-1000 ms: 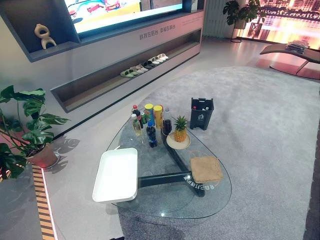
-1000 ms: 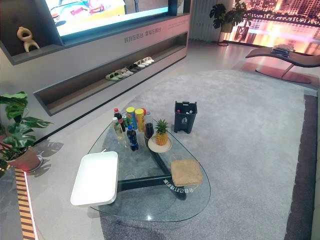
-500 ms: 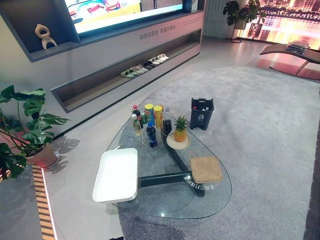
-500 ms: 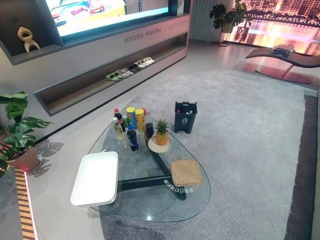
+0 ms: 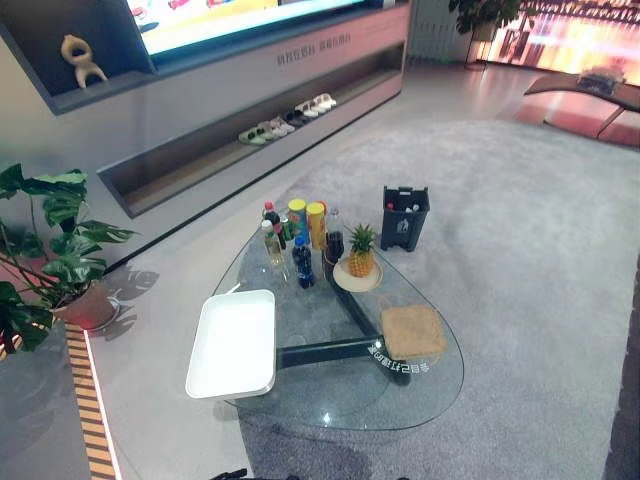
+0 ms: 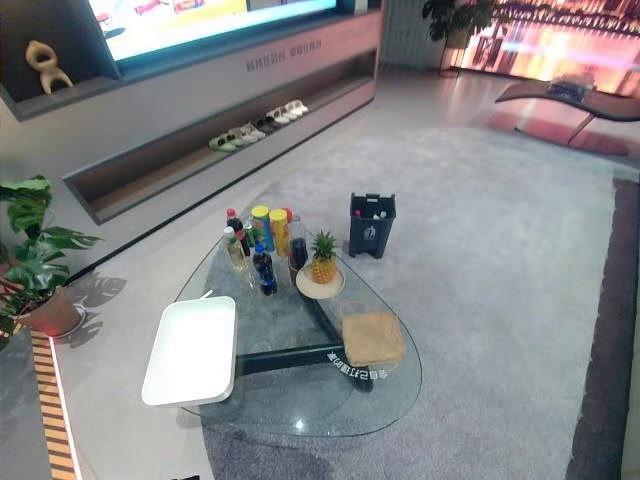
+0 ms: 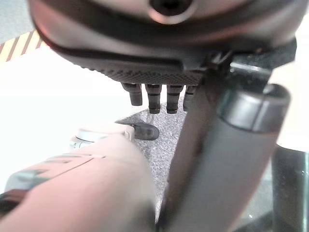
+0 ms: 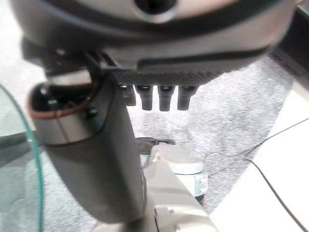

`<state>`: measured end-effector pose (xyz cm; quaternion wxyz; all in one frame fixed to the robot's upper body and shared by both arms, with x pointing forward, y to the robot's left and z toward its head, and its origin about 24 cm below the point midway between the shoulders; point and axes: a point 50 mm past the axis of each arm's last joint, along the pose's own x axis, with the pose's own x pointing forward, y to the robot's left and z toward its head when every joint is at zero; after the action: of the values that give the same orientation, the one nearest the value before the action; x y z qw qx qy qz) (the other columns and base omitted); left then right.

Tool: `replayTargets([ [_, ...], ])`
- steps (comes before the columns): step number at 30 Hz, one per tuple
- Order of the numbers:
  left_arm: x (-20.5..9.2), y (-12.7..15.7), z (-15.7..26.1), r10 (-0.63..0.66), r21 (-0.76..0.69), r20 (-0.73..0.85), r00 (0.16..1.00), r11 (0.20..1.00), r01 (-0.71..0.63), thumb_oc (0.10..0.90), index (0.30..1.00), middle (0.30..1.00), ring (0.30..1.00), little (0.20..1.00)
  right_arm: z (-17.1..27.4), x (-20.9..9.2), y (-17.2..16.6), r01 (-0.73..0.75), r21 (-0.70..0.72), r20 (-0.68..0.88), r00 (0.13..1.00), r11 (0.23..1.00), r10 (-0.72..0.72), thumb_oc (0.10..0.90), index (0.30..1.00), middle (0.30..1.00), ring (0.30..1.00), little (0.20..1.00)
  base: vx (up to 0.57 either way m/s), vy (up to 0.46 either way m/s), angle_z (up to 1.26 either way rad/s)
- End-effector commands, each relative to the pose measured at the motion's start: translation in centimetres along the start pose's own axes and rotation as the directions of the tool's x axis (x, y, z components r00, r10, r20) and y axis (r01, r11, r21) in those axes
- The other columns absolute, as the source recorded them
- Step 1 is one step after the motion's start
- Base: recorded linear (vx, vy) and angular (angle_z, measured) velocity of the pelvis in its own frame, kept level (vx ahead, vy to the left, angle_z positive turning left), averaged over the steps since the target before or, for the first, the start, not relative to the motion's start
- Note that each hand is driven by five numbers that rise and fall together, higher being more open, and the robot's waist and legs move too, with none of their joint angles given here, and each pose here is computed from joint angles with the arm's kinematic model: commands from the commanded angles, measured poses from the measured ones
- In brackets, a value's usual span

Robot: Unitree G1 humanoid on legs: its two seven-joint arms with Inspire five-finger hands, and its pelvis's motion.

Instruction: Wipe the table with a cloth and put it in the basket.

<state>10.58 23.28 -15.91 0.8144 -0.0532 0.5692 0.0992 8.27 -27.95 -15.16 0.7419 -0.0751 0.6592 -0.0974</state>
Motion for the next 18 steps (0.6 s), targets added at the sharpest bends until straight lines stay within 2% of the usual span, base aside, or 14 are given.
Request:
replayTargets([
  [1,-0.1,0.1,6.1,0.017,-0.045,0.197,0.98,0.999,-0.009,0.8,0.9,0.9,0.9,0.9,3.9,-0.6,-0.7,0.027,0.029,0.072,0.997,0.999,-0.029,0.8,0.9,0.9,0.9,0.9,-0.22,0.003,-0.05],
  [3,-0.2,-0.2,7.3,0.01,-0.058,0.238,0.971,0.998,0.004,0.8,0.9,0.9,0.9,0.9,4.9,-0.8,-0.8,0.032,0.039,0.096,0.995,0.999,-0.035,0.8,0.9,0.9,0.9,0.9,-0.17,-0.004,-0.09],
  [8,-1.3,-0.8,13.3,-0.017,-0.119,0.422,0.907,0.99,0.074,0.8,0.9,0.9,0.9,0.9,8.9,-1.8,-1.3,0.035,0.097,0.214,0.975,0.995,-0.055,0.8,0.9,0.9,0.9,0.9,-0.23,-0.029,-0.04],
  [11,-1.6,-1.0,14.3,-0.025,-0.123,0.451,0.892,0.988,0.09,0.8,0.9,0.9,0.9,0.9,9.5,-2.0,-1.6,0.037,0.122,0.237,0.969,0.992,-0.066,0.8,0.9,0.9,0.9,0.9,-0.14,-0.008,-0.03],
  [12,-2.1,-1.5,15.6,-0.042,-0.107,0.499,0.866,0.988,0.11,0.8,0.9,0.9,0.9,0.9,11.2,-2.7,-2.3,0.041,0.169,0.293,0.952,0.985,-0.09,0.8,0.9,0.9,0.9,0.9,-0.24,-0.009,-0.08],
  [18,-3.1,-1.9,18.2,-0.037,-0.137,0.576,0.817,0.981,0.141,0.8,0.9,0.9,0.9,0.9,13.9,-3.8,-2.4,0.032,0.217,0.383,0.916,0.976,-0.115,0.8,0.9,0.9,0.9,0.9,-0.14,-0.037,-0.02],
])
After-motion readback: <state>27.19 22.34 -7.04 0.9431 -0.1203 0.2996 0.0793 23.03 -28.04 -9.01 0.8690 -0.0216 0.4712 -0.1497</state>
